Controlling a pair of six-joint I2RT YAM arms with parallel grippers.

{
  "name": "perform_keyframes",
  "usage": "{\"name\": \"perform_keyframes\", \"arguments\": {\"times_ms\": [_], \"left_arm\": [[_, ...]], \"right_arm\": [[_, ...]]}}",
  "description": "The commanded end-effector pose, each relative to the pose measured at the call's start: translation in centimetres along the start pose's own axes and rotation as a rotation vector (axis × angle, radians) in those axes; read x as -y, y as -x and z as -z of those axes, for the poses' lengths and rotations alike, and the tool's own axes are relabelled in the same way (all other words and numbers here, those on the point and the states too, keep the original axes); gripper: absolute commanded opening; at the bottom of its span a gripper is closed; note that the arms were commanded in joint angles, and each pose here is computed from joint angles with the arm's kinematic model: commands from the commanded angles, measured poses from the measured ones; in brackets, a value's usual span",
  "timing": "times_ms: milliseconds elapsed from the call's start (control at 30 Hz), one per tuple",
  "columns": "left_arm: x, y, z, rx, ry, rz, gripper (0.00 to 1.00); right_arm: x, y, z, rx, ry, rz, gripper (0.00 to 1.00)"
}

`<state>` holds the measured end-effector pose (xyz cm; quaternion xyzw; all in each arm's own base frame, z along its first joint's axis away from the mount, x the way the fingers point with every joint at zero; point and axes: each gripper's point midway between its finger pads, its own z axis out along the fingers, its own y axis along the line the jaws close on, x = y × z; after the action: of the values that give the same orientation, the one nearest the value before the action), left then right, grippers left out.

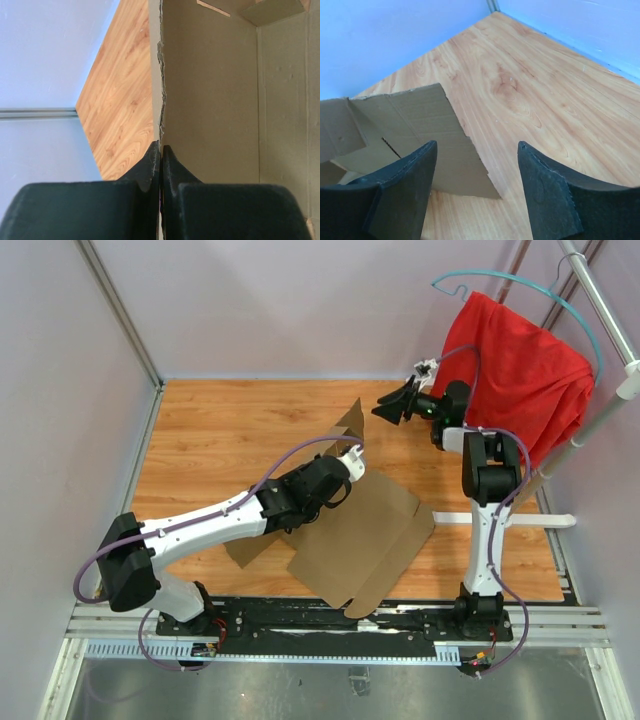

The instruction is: Fold the paper box

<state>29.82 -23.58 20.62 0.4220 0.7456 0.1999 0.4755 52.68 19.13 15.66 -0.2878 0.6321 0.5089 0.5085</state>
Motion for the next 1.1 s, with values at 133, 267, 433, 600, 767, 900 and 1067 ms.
{"name": "perform_keyframes", "arguments": {"times_ms": [133,267,433,600,767,900,1067], "left_arm": [[1.2,0.6,0.3,0.013,-0.054,-0.003,0.0],[1.2,0.6,0.3,0.015,-0.052,-0.002,0.0],[1.5,0.8,0.3,0.022,-0.062,0.008,0.0],[1.5,0.6,0.3,0.018,-0.066,0.01,0.0],[1.5,0.7,0.4,0.022,-0.065,0.014,0.0],[1.5,0.6,0.2,0.013,-0.063,0.009,0.0],[1.7,0.8,0.1,0.004,-0.064,0.009,0.0]], "right_arm": [[-1.9,0.9,0.0,0.042,0.212,-0.018,0.64],[-1.9,-0.1,-0.1,0.025,0.202,-0.012,0.65],[-2.4,-1.3,-0.9,-0.01,0.225,-0.005,0.66],[-2.1,-2.6,-2.5,-0.038,0.231,-0.008,0.66],[-3.0,-2.8,-3.9,-0.059,0.274,-0.009,0.67],[-4.6,-2.6,-3.6,-0.058,0.322,0.006,0.66],[-6.6,-3.4,-2.6,-0.079,0.347,-0.039,0.62]]}}
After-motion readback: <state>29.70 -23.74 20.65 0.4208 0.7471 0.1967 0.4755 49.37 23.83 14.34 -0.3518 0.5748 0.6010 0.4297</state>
